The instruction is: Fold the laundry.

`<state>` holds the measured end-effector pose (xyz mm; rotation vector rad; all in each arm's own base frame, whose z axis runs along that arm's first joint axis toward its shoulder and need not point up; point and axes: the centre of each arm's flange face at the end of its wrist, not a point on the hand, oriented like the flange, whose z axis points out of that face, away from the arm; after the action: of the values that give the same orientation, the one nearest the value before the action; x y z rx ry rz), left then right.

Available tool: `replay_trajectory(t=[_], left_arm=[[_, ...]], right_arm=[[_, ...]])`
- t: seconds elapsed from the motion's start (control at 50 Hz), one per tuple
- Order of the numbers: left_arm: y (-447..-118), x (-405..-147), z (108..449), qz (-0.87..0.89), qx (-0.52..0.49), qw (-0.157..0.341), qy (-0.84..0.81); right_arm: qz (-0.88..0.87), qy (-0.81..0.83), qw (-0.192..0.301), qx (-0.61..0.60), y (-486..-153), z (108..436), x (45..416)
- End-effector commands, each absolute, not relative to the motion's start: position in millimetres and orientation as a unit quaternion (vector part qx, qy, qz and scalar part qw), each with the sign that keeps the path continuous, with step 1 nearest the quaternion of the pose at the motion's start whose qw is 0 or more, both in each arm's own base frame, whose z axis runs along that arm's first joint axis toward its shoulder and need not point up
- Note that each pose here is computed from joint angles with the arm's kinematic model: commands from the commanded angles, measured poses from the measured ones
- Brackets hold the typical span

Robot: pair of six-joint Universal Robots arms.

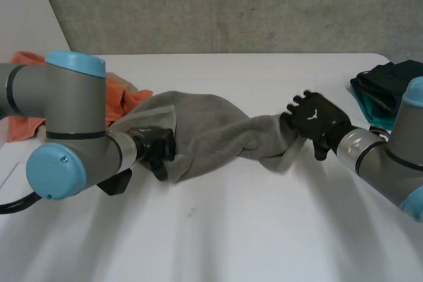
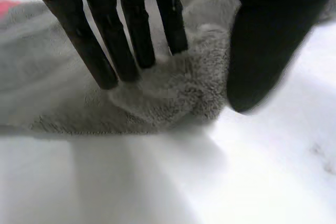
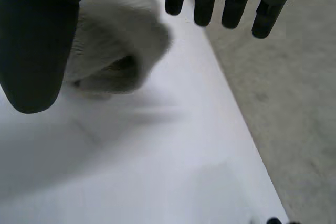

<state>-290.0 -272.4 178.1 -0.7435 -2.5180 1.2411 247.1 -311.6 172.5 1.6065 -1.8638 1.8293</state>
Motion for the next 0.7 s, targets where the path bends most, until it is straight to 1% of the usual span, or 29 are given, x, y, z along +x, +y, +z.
replay_trajectory(t=[0.02, 0.14, 0.18, 0.24, 0.26, 0.3, 0.38, 0.46, 0.54, 0.58, 0.6, 0.62, 0.66, 0.7], left_arm=[[-282.3, -278.3, 215.1, 0.481, -0.239, 0.098, -0.838], [-290.0, -266.3, 234.5, 0.510, -0.245, 0.078, -0.821], [-293.8, -262.5, 242.6, 0.522, -0.251, 0.070, -0.812], [-299.4, -258.0, 248.5, 0.532, -0.260, 0.059, -0.804], [-304.0, -255.8, 251.3, 0.539, -0.268, 0.052, -0.797], [-309.5, -255.4, 254.3, 0.548, -0.280, 0.046, -0.787], [-333.2, -257.2, 258.8, 0.582, -0.335, 0.016, -0.741], [-357.0, -264.0, 248.6, 0.594, -0.393, 0.001, -0.702], [-372.7, -281.7, 232.1, 0.592, -0.458, 0.014, -0.663], [-375.6, -290.4, 221.9, 0.583, -0.483, 0.021, -0.653], [-376.4, -292.7, 217.3, 0.578, -0.490, 0.023, -0.653], [-376.8, -299.3, 205.1, 0.562, -0.509, 0.026, -0.651], [-378.4, -304.4, 194.2, 0.551, -0.526, 0.024, -0.647], [-377.9, -308.6, 186.5, 0.544, -0.540, 0.021, -0.642]], right_arm=[[0.627, -0.678, -0.035, 0.383, -311.3, 225.3, 238.3], [0.585, -0.749, -0.071, 0.303, -305.6, 239.9, 232.0], [0.565, -0.770, -0.085, 0.285, -301.1, 246.8, 232.3], [0.551, -0.780, -0.092, 0.281, -297.5, 255.9, 233.5], [0.549, -0.781, -0.094, 0.281, -298.0, 263.4, 233.1], [0.549, -0.780, -0.097, 0.284, -299.7, 268.5, 234.8], [0.555, -0.772, -0.113, 0.288, -317.8, 268.1, 249.2], [0.541, -0.778, -0.131, 0.292, -329.0, 257.7, 269.7], [0.519, -0.788, -0.137, 0.302, -341.1, 234.6, 293.4], [0.514, -0.790, -0.128, 0.307, -346.3, 218.6, 306.7], [0.514, -0.791, -0.125, 0.308, -347.6, 215.9, 308.0], [0.516, -0.791, -0.115, 0.307, -350.7, 207.7, 313.7], [0.511, -0.796, -0.093, 0.312, -352.1, 189.1, 322.7], [0.509, -0.797, -0.085, 0.313, -351.7, 183.0, 325.2]])
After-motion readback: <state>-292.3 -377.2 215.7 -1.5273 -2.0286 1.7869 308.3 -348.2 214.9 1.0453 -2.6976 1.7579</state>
